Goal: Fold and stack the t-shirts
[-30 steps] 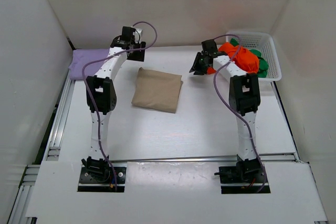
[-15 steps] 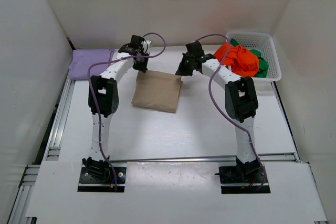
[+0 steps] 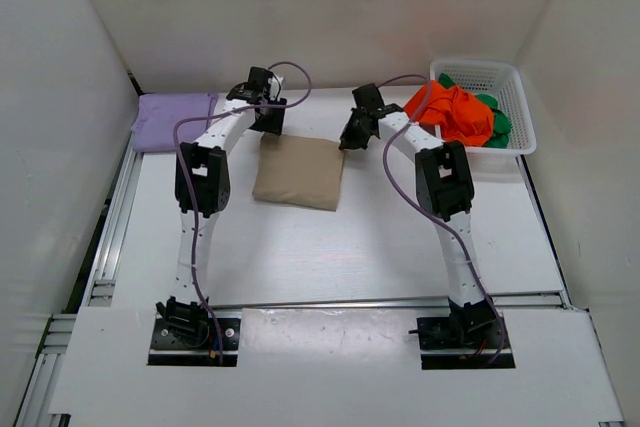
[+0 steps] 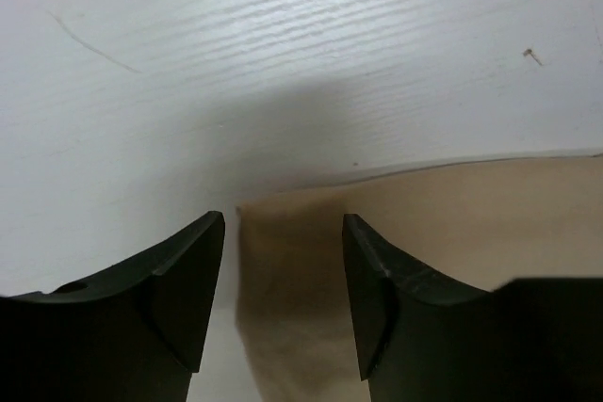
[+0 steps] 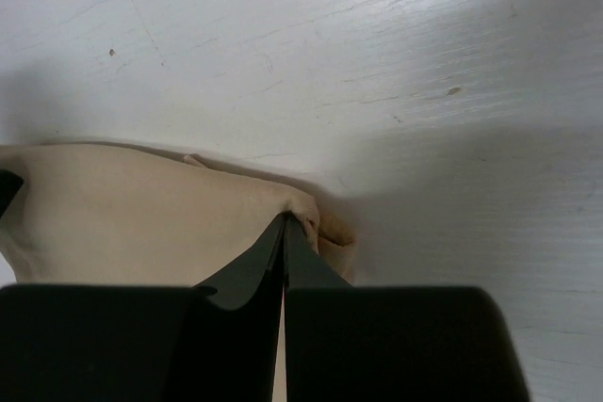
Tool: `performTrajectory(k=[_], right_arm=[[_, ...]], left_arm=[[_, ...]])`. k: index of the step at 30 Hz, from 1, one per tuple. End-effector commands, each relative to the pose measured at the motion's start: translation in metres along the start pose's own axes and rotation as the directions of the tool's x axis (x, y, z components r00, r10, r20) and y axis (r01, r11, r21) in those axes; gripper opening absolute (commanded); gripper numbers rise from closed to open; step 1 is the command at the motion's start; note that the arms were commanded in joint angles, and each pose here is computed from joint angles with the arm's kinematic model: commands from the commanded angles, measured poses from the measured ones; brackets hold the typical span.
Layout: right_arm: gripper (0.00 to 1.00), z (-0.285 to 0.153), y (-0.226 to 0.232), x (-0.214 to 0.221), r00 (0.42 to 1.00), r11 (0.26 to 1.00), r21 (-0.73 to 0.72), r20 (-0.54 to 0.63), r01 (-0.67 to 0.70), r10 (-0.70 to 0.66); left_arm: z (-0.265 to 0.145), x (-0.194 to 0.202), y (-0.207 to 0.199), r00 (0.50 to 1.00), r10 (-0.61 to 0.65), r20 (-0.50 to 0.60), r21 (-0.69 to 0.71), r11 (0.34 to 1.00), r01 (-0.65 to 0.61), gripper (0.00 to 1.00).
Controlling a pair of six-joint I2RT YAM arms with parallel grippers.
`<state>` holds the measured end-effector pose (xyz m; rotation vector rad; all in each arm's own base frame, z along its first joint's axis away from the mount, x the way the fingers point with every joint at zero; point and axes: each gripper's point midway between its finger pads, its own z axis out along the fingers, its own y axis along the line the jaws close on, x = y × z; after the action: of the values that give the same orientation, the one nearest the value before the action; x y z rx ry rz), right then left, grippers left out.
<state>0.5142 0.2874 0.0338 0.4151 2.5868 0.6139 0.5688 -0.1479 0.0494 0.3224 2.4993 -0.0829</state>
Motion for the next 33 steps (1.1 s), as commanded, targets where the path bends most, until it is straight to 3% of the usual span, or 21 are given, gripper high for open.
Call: performTrajectory(k=[1,5,6,9,10,13,16,19,24,29,33], right_arm=[[0.00,-0.016,-0.004,-0.023,0.999,1.000,0.030,0.051,0.003,-0.004],[0.22,-0.054,0.023,-0.050,0.990,0.996,-0.046,0.120,0.078,-0.072],[0.31,-0.062,0.028,-0.052,0.987,0.992,-0.065,0.125,0.111,-0.102],[0.43,-0.092,0.038,-0.053,0.981,0.984,-0.094,0.142,0.149,-0.135],[0.51,-0.108,0.041,-0.054,0.978,0.983,-0.104,0.157,0.153,-0.136],[0.60,-0.116,0.026,-0.026,0.984,0.984,-0.083,0.097,0.158,-0.150],[0.60,-0.114,0.004,0.004,0.989,0.988,-0.033,0.018,0.149,-0.149],[0.52,-0.107,-0.008,0.028,0.993,0.994,-0.012,-0.041,0.110,-0.110],[0.55,-0.079,-0.011,0.067,0.985,0.998,-0.049,-0.163,0.050,-0.057],[0.55,-0.060,-0.022,0.085,0.976,0.999,-0.041,-0.220,-0.008,-0.001],[0.45,-0.050,-0.029,0.094,0.968,0.999,-0.022,-0.250,-0.025,0.019]], left_arm=[[-0.029,-0.036,0.018,0.995,-0.022,0.096,-0.032,0.999,0.025,0.65],[-0.092,-0.063,0.030,0.981,-0.037,0.191,-0.031,0.999,0.044,0.78],[-0.094,-0.053,0.036,0.984,-0.046,0.170,-0.038,0.998,0.054,0.82],[-0.116,-0.042,0.036,0.984,-0.061,0.165,0.006,0.998,0.060,0.93],[-0.108,-0.020,0.031,0.992,-0.063,0.111,0.029,0.998,0.060,0.95],[-0.100,0.026,0.008,0.998,-0.066,0.001,0.142,0.988,0.065,0.99],[-0.090,0.060,-0.004,0.994,-0.068,-0.084,0.203,0.975,0.084,0.99],[-0.076,0.083,-0.018,0.985,-0.070,-0.160,0.272,0.956,0.112,0.99],[-0.059,0.104,-0.018,0.966,-0.097,-0.238,0.321,0.931,0.172,0.99],[-0.043,0.129,-0.024,0.934,-0.107,-0.341,0.348,0.909,0.231,0.95],[-0.037,0.147,-0.041,0.907,-0.108,-0.406,0.420,0.860,0.290,0.84]])
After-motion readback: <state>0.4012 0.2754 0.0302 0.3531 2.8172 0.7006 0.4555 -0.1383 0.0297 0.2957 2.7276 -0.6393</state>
